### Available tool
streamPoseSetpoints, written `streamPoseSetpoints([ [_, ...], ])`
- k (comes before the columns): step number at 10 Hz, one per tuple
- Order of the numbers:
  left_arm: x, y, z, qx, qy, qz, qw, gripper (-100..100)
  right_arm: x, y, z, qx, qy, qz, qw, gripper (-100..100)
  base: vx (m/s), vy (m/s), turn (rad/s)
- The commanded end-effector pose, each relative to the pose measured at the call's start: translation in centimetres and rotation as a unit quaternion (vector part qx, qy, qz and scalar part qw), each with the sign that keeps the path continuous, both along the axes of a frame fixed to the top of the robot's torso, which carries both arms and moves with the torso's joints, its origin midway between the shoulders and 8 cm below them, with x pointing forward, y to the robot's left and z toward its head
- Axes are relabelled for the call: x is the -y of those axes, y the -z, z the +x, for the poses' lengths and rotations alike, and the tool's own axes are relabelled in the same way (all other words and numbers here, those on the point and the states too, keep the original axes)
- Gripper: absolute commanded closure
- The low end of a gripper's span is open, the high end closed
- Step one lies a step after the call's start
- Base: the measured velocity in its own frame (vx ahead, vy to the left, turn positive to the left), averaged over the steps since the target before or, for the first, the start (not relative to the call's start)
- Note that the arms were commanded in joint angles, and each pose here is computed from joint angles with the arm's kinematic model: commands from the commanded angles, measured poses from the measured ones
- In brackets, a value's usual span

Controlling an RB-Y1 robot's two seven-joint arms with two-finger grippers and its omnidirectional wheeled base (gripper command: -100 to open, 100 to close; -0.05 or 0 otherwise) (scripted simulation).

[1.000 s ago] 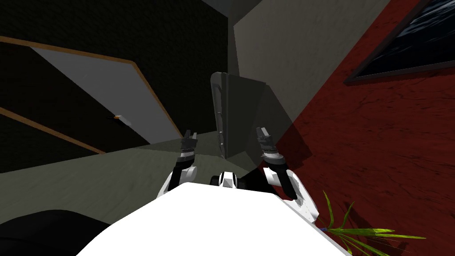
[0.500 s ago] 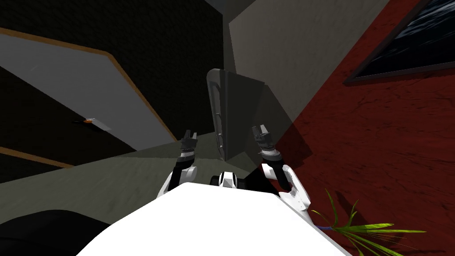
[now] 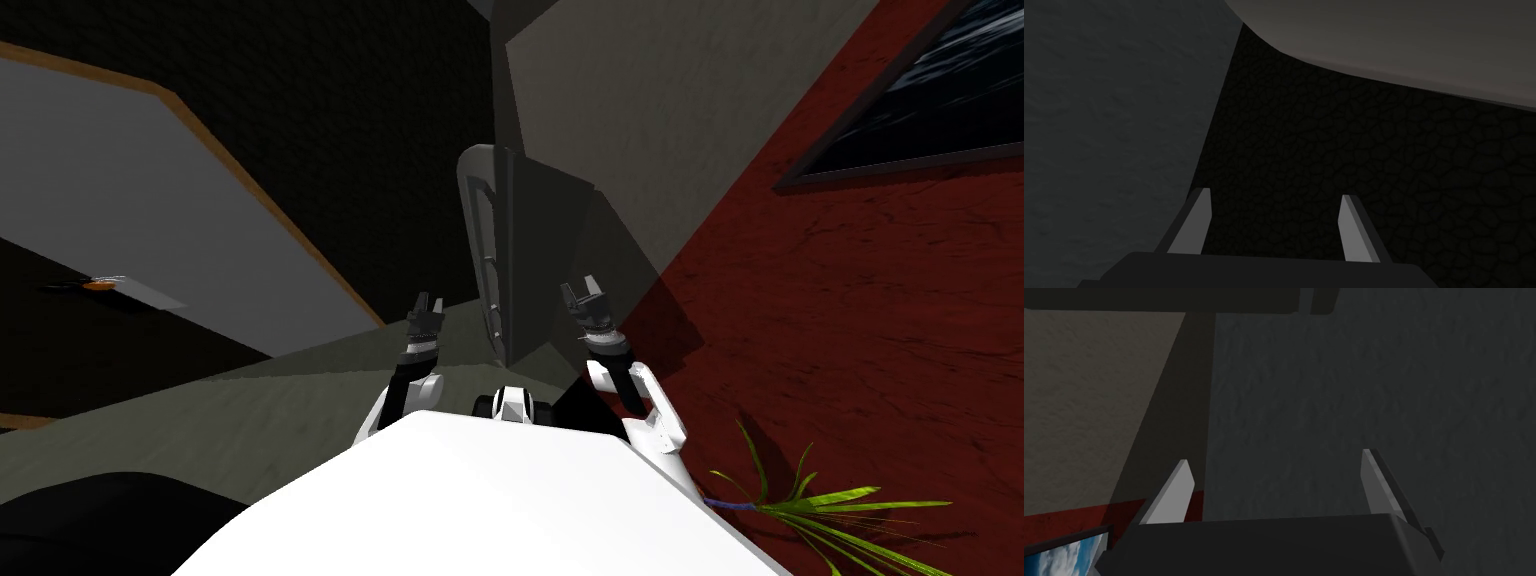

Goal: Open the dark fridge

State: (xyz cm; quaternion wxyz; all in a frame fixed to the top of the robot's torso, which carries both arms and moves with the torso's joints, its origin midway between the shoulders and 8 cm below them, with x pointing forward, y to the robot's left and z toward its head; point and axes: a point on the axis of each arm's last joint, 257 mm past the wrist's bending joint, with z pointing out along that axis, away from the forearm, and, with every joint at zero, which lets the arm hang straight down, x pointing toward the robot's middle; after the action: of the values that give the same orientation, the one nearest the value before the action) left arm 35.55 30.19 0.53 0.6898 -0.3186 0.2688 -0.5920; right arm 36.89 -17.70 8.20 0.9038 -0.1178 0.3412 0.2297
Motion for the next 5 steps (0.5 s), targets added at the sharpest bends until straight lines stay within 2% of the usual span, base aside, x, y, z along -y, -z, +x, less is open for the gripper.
streamPoseSetpoints([
  [1, 0.0, 0.0, 0.0, 0.0, 0.0, 0.0, 1.0, 0, -0.7, -0.2, 0.2, 0.028, 0.025, -0.038, 0.9986, -100, 0.078, 0.108, -0.102],
  [2, 0.0, 0.0, 0.0, 0.0, 0.0, 0.0, 1.0, 0, -1.2, -0.4, 0.5, 0.047, 0.039, -0.063, 0.9961, -100, 0.098, 0.12, -0.218],
  [5, 0.0, 0.0, 0.0, 0.0, 0.0, 0.0, 1.0, 0, -1.8, -0.5, 0.8, 0.072, 0.065, -0.097, 0.9905, -100, 0.069, 0.121, -0.102],
])
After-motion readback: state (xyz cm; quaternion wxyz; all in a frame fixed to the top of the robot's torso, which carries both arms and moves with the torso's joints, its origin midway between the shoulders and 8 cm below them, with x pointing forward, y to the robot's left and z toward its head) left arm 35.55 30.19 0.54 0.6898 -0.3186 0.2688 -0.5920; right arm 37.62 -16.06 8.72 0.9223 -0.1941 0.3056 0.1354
